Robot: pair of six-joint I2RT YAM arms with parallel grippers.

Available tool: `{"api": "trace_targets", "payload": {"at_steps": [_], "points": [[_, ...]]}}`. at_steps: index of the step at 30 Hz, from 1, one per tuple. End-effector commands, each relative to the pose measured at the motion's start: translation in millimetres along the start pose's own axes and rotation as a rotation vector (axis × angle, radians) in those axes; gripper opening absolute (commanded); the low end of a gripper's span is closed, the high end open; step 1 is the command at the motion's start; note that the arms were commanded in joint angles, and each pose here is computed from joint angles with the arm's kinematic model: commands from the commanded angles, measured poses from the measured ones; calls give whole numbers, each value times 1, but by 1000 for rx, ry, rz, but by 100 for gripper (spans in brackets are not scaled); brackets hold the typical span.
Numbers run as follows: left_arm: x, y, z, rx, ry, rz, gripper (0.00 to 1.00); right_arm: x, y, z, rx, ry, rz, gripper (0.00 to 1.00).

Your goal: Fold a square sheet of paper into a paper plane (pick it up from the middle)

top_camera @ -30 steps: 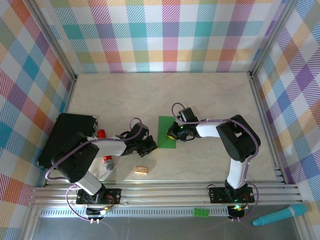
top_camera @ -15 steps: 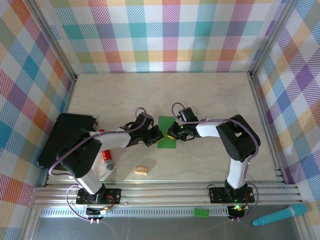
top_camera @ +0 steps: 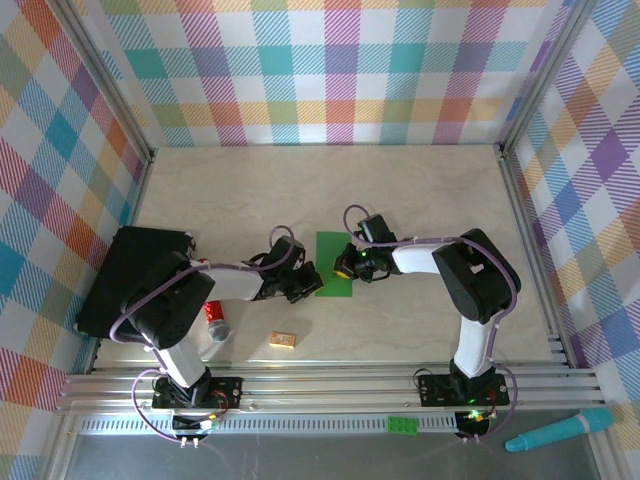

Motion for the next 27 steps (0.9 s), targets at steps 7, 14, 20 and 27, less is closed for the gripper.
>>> {"api": "trace_targets", "payload": {"at_steps": [7,14,20,27], "points": [[11,20,-36,-146,4,60,0,33,-72,7,307,119,80,2],[-5,-36,-26,36,-11,110,0,24,-57,8,235,111,50,2],[-15,-27,0,-38,-13,79,0,21,-52,10,205,114,43,2],[-12,8,10,-154,2,12,0,2,-26,2,109,91,-66,2]]}}
Point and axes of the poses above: each hand's point on the last joint's axis, 136 mm out from that joint toward the fingers, its own z axis out along the fingers, its own y axis along the line the jaws close on, x = y × z, the point moved 6 cm from there along -z, back along the fingers, and after that the axes turned 8 degrees about -z, right-handed, at the moved point
